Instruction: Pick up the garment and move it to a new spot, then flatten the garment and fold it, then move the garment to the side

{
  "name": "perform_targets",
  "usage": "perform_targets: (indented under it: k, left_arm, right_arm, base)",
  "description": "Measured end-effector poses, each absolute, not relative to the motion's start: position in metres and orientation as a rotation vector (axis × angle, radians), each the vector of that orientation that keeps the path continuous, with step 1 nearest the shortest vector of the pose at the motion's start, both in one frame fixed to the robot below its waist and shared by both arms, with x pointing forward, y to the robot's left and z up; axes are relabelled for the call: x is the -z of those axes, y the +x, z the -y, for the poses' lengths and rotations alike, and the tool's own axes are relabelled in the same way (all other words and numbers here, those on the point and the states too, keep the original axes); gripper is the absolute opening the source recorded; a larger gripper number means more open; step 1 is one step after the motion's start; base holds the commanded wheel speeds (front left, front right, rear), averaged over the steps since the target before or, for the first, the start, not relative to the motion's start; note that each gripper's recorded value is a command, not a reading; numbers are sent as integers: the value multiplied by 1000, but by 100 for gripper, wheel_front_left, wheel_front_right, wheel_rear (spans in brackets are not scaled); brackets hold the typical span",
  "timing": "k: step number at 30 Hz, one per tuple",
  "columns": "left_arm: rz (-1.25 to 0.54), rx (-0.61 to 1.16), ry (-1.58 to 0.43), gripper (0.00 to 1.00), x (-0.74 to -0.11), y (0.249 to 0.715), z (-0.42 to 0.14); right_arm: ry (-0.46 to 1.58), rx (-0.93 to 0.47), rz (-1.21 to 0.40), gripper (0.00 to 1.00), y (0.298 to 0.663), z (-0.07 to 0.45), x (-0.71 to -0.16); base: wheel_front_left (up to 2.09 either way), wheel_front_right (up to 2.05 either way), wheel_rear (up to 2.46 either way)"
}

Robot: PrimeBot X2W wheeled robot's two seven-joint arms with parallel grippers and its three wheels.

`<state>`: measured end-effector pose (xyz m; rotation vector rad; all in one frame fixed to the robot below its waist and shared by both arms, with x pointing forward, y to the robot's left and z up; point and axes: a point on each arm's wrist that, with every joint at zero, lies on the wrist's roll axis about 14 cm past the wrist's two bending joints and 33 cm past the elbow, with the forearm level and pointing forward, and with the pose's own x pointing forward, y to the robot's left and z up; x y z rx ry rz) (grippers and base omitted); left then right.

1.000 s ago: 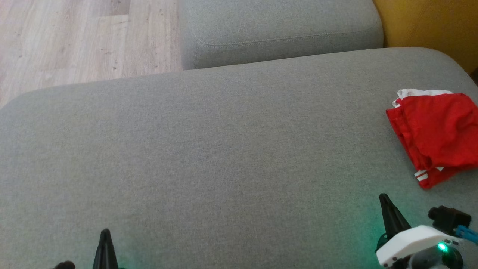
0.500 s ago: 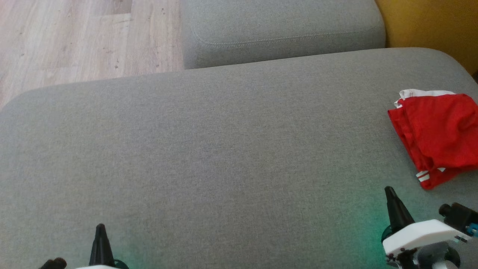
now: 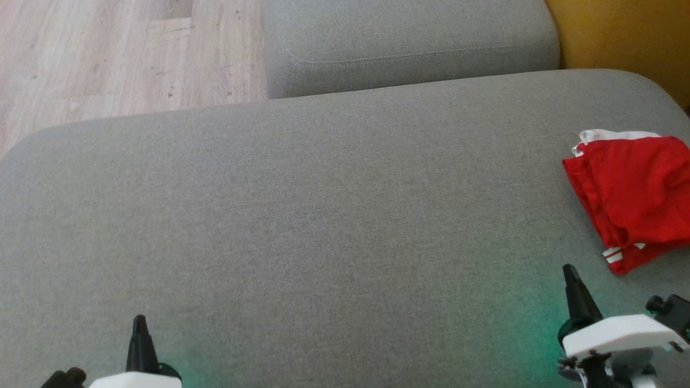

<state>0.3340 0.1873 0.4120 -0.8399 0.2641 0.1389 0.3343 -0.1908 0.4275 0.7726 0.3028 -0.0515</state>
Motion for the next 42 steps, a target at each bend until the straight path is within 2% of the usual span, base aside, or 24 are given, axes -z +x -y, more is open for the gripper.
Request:
perform_targets:
  k: [42]
  left_arm:
    - [-172, -125, -1282, 0, -446, 359, -190]
  right_arm:
    - [1247, 98, -163, 0, 358, 201, -455]
  base:
    - [0, 0, 0]
